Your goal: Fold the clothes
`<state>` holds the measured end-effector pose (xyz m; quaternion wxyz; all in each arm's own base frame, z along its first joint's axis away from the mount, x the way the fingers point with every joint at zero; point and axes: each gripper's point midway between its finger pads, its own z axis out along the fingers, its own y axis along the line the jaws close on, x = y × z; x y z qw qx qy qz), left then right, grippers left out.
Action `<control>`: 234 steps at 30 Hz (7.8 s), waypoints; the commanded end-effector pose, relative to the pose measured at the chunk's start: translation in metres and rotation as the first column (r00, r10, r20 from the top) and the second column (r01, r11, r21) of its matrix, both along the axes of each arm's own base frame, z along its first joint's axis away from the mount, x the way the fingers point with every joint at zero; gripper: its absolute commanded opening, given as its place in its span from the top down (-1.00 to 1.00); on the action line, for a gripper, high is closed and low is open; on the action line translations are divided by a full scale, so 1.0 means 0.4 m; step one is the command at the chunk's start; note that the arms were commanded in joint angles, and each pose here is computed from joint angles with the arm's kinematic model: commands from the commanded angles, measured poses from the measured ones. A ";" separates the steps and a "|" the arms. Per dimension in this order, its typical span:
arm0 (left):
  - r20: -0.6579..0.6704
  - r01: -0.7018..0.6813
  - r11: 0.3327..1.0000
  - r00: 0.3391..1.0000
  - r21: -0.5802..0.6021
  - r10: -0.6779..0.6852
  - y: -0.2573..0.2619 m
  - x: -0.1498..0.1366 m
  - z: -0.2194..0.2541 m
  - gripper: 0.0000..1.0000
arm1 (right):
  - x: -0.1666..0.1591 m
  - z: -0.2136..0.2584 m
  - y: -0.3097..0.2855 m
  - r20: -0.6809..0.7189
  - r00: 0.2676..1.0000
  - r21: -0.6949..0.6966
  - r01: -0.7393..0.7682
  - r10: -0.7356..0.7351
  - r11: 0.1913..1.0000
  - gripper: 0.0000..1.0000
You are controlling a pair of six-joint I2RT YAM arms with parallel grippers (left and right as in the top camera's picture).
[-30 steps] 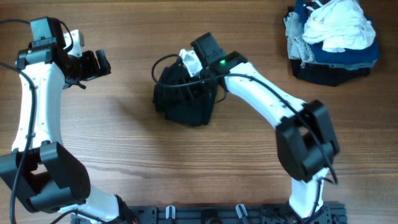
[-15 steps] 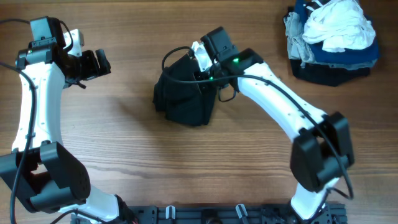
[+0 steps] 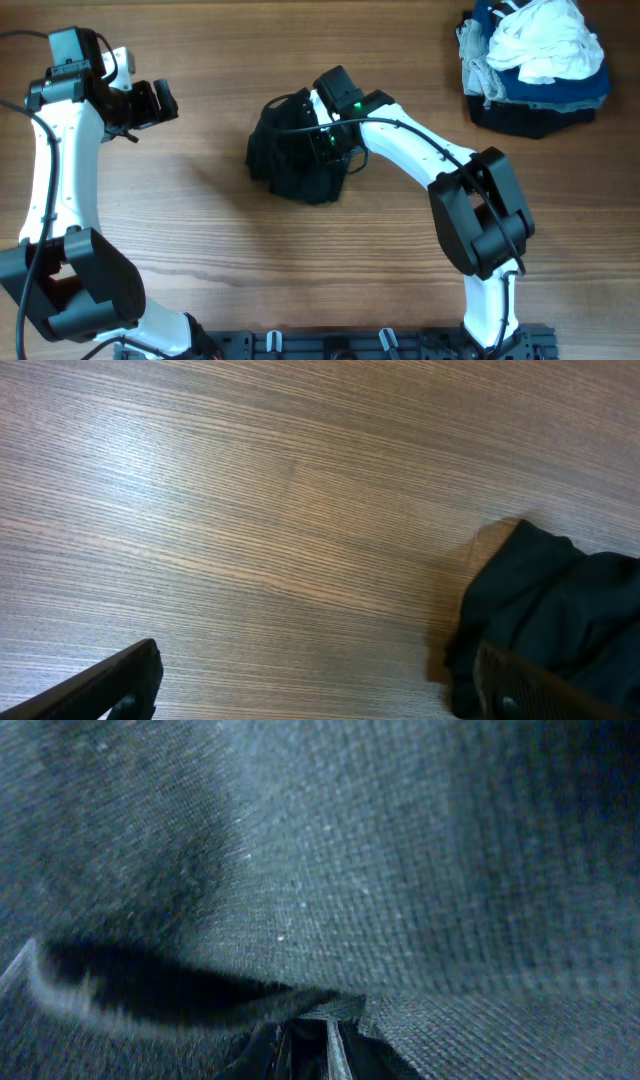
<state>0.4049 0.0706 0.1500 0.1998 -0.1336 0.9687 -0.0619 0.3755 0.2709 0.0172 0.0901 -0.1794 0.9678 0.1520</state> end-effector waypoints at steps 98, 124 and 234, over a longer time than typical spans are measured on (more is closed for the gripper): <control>-0.036 -0.344 0.937 0.939 -0.055 0.342 0.212 -0.068 -0.015 -1.00 | 0.155 0.565 -0.454 0.333 0.880 0.028 0.350 -0.339 0.936 0.92; -0.036 -0.340 0.938 0.940 -0.065 0.338 0.207 -0.067 -0.015 -1.00 | 0.319 0.929 -1.138 0.905 0.270 0.028 0.734 -0.329 0.679 0.92; -0.017 -0.335 0.940 0.942 -0.063 0.335 0.208 -0.056 -0.011 -1.00 | -0.130 1.101 -0.682 0.617 0.488 0.571 0.263 -0.618 0.778 -1.00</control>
